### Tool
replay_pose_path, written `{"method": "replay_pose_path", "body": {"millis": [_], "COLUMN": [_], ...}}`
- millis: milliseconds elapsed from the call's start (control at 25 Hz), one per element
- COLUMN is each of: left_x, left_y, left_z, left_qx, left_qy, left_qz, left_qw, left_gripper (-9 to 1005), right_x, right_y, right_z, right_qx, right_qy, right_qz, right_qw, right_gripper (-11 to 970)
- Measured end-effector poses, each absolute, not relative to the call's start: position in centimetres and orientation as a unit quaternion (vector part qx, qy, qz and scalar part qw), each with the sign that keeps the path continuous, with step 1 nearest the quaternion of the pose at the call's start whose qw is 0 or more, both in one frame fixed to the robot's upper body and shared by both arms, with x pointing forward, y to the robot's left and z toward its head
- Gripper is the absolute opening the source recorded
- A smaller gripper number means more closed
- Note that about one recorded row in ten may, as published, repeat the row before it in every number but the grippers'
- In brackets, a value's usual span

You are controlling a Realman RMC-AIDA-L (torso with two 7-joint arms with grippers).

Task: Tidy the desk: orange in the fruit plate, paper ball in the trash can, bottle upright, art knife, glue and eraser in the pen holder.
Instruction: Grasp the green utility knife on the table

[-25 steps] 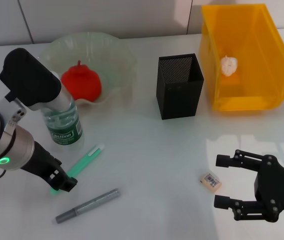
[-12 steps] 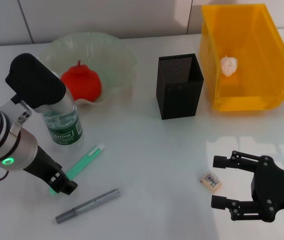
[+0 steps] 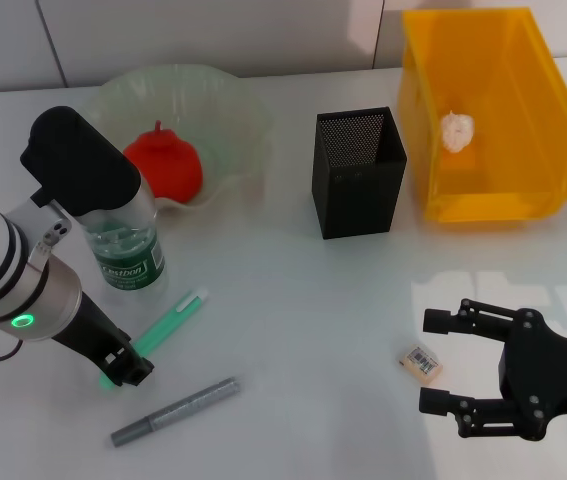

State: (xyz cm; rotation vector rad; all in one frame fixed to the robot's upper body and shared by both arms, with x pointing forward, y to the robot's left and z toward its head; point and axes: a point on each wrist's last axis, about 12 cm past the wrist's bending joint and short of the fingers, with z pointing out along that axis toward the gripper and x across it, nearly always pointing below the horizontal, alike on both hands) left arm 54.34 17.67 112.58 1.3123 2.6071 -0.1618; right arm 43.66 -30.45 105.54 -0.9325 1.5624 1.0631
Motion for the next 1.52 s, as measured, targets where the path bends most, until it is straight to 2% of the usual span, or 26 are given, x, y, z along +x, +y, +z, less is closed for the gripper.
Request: {"method": "replay_pose_path", "body": {"millis": [320, 1520], "left_x": [54.47, 54.58], "left_y": [17.49, 17.39], "left_z": [112.55, 112.02], "left_qx": [0.449, 0.459], "left_qy": [0.885, 0.882], "left_qz": [-0.053, -0.043], "left_qw": [0.109, 0.098], "left_gripper": [413, 385], "right_x": [43.71, 44.03], "right_y": [-30.48, -30.36], "right_z": [105.48, 105.52], "right_qx": [-0.384, -0.387], "right_qy": [0.647, 0.647], "right_qz": [0.436, 0.435], "right_qw": [0.494, 0.492], "right_gripper": [834, 833]}}
